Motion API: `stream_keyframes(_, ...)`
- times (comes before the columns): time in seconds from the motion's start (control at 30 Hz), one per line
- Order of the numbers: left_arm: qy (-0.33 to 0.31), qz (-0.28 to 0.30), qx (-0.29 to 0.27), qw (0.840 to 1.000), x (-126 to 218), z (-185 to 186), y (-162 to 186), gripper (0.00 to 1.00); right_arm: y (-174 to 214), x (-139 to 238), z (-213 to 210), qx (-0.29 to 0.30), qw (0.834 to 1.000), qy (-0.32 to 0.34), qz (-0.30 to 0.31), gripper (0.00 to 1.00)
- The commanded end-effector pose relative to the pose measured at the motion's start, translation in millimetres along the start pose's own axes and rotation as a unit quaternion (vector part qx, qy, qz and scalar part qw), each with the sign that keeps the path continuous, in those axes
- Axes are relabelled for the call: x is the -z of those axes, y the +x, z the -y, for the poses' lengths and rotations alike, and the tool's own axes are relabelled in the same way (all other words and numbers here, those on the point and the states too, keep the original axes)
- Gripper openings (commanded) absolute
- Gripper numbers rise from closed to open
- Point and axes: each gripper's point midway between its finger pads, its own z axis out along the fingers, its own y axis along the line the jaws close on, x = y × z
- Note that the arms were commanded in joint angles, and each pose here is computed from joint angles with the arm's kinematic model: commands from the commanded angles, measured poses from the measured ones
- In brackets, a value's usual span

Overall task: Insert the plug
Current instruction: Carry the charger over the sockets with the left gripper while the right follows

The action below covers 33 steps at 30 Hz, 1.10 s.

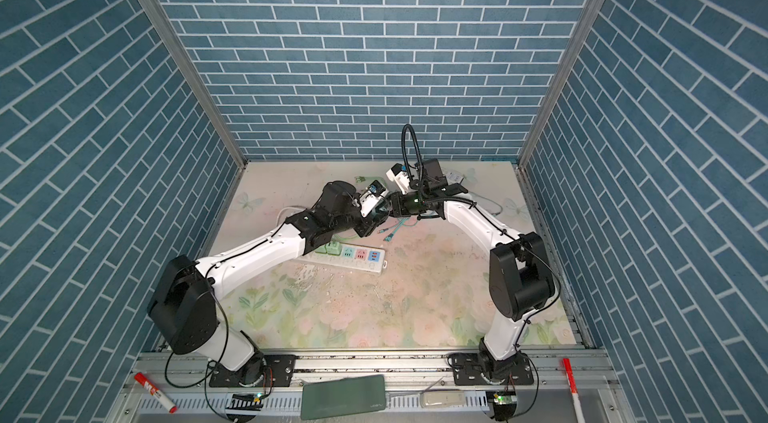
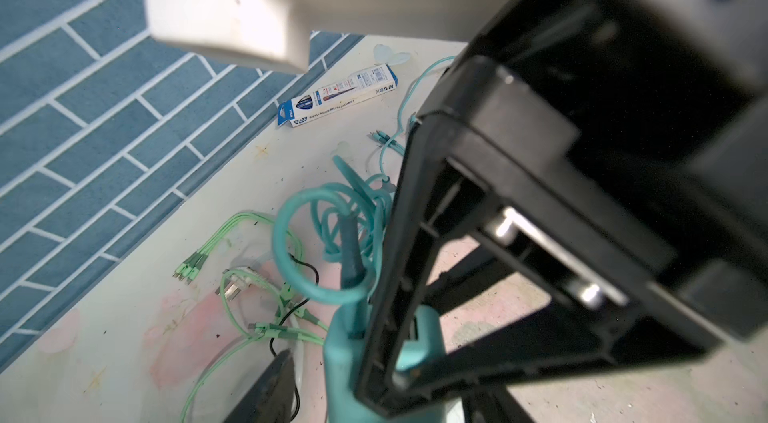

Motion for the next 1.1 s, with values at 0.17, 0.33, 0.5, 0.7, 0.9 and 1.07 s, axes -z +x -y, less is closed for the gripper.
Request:
stream_keyframes(0.17,-0.026,0.020,0.002,0.999,22,-14,-6,0.78,-15,17,-6,0.043,0.998,0.040,0.016,0.00)
stream_keyframes(0.33,-0.022,0.019,0.032,0.999,43,-10,6,0.80,-8,16,-7,0.064,0.997,0.042,-0.002,0.00)
stream_keyframes(0.5,-0.068,0.017,0.085,0.994,78,-25,31,0.83,6,6,3,0.089,0.993,0.070,-0.037,0.00)
stream_keyframes(0.7,-0.143,0.016,0.127,0.981,121,-44,50,0.85,25,-14,-24,0.180,0.980,0.051,-0.069,0.00)
stream_keyframes(0.9,-0.196,-0.014,0.148,0.969,143,-57,71,0.87,38,-37,-55,0.251,0.963,0.031,-0.092,0.00)
stream_keyframes(1.07,-0.224,-0.022,0.168,0.960,157,-63,83,0.88,40,-58,-49,0.269,0.956,0.057,-0.104,0.00)
